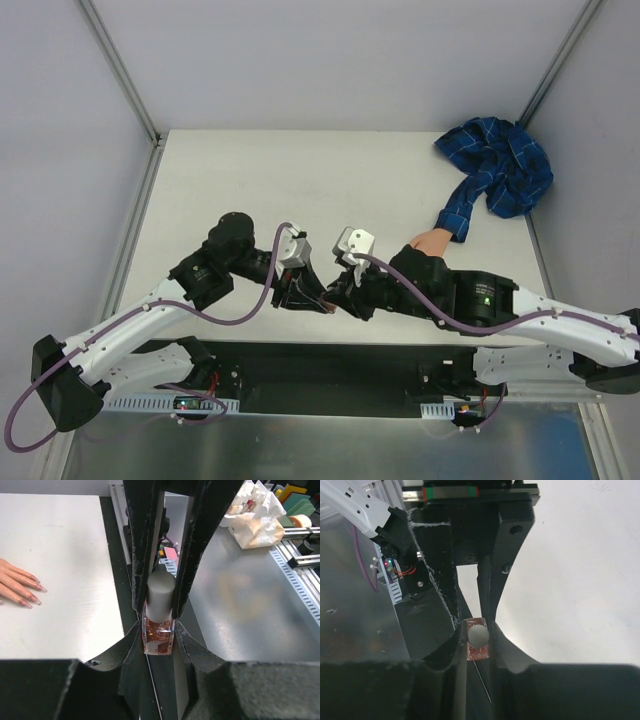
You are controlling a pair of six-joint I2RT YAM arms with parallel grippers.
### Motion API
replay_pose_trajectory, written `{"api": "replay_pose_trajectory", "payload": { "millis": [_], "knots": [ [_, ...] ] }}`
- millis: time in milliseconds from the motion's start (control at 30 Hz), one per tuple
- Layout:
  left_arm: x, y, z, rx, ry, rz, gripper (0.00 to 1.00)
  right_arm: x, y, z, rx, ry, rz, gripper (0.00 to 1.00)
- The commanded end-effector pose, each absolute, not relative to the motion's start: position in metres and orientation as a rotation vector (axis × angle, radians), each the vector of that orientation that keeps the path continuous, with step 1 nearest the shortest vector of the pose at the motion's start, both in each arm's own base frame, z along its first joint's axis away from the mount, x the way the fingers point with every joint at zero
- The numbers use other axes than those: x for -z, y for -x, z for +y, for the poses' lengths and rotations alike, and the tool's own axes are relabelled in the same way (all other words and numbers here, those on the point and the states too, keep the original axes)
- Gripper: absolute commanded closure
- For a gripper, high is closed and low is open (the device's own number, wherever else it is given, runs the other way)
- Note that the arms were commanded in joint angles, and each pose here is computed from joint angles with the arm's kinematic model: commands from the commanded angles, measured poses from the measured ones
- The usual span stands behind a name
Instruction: Paint the nails
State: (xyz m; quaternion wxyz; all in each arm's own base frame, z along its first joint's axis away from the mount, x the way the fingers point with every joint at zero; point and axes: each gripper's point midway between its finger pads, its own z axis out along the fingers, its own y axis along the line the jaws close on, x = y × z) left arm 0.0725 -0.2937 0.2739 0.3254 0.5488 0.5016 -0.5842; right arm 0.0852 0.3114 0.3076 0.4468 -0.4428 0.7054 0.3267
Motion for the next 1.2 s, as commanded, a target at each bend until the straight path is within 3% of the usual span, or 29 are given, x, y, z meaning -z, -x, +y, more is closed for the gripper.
{"api": "replay_pose_trajectory", "payload": {
  "millis": [0, 67, 200, 233, 267, 300, 367, 400, 600, 633, 733, 767, 867, 1067, 1167],
  "knots": [
    [-0.301, -0.067, -0.293, 1.529, -1.460, 1.181, 1.00, -0.322, -0.088, 0.312, -0.839, 1.064, 1.696, 0.91],
    [-0.301, -0.074, -0.294, 1.483, -1.423, 1.202, 1.00, -0.321, -0.090, 0.313, -0.836, 1.044, 1.713, 0.99],
    [-0.302, -0.102, -0.294, 1.324, -1.283, 1.279, 1.00, -0.298, -0.112, 0.323, -0.671, 0.910, 1.827, 0.99],
    [-0.301, -0.109, -0.292, 1.282, -1.245, 1.296, 1.00, -0.309, -0.149, 0.301, -0.417, 0.669, 1.815, 0.99],
    [-0.299, -0.130, -0.290, 1.185, -1.153, 1.356, 1.00, -0.303, -0.151, 0.284, -0.240, 0.567, 1.831, 0.99],
    [-0.296, -0.137, -0.287, 1.144, -1.118, 1.390, 1.00, -0.301, -0.154, 0.273, -0.254, 0.239, 1.885, 0.99],
    [-0.292, -0.153, -0.280, 1.053, -1.055, 1.440, 1.00, -0.303, -0.152, 0.270, -0.065, 0.220, 1.848, 0.99],
    [-0.288, -0.162, -0.277, 1.003, -1.023, 1.473, 1.00, -0.309, -0.151, 0.276, -0.106, 0.119, 1.843, 0.99],
    [-0.286, -0.159, -0.279, 1.019, -1.056, 1.466, 1.00, -0.323, -0.154, 0.296, -0.048, 0.228, 1.814, 0.98],
    [-0.287, -0.158, -0.280, 1.028, -1.061, 1.462, 1.00, -0.321, -0.152, 0.306, -0.094, 0.276, 1.832, 0.95],
    [-0.289, -0.150, -0.283, 1.067, -1.095, 1.444, 1.00, -0.314, -0.145, 0.318, -0.313, 0.390, 1.884, 0.72],
    [-0.289, -0.148, -0.283, 1.079, -1.104, 1.440, 1.00, -0.312, -0.148, 0.315, -0.332, 0.447, 1.890, 0.60],
    [-0.291, -0.136, -0.287, 1.141, -1.164, 1.404, 1.00, -0.310, -0.139, 0.313, -0.516, 0.567, 1.911, 0.42],
    [-0.299, -0.093, -0.291, 1.368, -1.355, 1.261, 1.00, -0.331, -0.099, 0.319, -0.883, 0.859, 1.780, 0.29],
    [-0.304, -0.078, -0.291, 1.460, -1.409, 1.205, 1.00, -0.334, -0.095, 0.316, -0.917, 0.928, 1.749, 0.32]
  ]
}}
